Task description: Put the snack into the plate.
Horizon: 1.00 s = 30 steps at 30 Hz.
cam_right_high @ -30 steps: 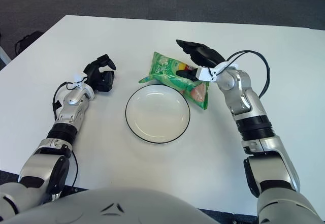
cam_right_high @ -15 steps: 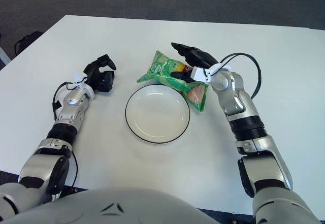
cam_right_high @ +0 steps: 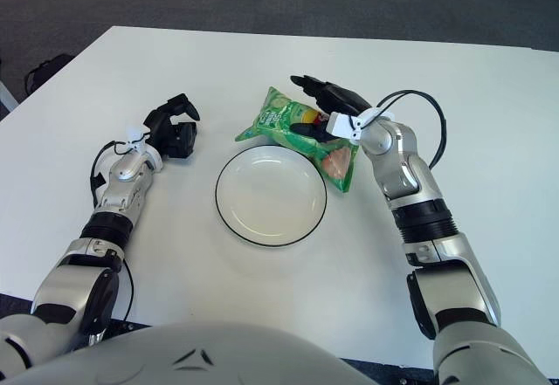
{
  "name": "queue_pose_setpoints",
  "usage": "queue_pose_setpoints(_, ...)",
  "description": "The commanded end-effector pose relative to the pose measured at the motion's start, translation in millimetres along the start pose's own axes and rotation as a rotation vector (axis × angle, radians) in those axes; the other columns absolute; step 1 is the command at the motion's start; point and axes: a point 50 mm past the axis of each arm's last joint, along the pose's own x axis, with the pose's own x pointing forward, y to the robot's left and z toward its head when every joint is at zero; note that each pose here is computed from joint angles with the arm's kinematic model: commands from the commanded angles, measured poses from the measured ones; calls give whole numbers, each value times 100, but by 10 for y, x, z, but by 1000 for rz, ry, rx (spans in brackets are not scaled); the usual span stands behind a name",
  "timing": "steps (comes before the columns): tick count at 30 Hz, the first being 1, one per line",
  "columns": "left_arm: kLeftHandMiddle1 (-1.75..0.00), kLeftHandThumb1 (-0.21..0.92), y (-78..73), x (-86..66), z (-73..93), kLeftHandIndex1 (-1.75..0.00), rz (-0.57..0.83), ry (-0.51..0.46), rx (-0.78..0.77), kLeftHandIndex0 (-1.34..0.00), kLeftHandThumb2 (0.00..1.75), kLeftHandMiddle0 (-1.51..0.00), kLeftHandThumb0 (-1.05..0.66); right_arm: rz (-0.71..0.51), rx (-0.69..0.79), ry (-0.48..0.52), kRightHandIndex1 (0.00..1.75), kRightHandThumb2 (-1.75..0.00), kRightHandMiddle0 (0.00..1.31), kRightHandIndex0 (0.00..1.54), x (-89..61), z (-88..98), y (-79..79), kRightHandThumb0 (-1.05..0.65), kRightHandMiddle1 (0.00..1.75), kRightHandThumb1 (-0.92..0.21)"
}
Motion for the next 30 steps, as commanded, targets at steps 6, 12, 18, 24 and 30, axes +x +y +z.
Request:
queue_pose_setpoints(6, -175, 29, -108, -275, -428, -175, -1, 179, -58, -63, 134, -123, -49, 11, 164, 26, 1, -57, 0, 2, -23, 52, -43, -102, 32, -92)
queue_pose_setpoints(12, -175, 30, -100, -270, -428, -175, -3, 189, -62, -62, 133, -123, -48, 16, 263, 57, 1, -56, 0, 2, -39, 67, -47, -101, 32, -92)
queue_pose_setpoints(18, -175, 33, -89, -261, -432, -175, 7, 198, -64, -60, 130, -124, -48, 3, 281, 38, 2, -57, 0, 3, -100, 113, -78, -101, 29, -92)
queue_pose_setpoints(24, -175, 34, -82, -253, -436, -175, 9, 207, -67, -59, 128, -125, -47, 14, 308, 15, 2, -56, 0, 4, -139, 164, -88, -99, 30, -92)
queue_pose_setpoints(30, -175, 34, -80, -247, -435, -175, 8, 210, -74, -59, 128, -124, -47, 17, 238, 9, 2, -60, 0, 4, -176, 190, -98, -101, 27, -92)
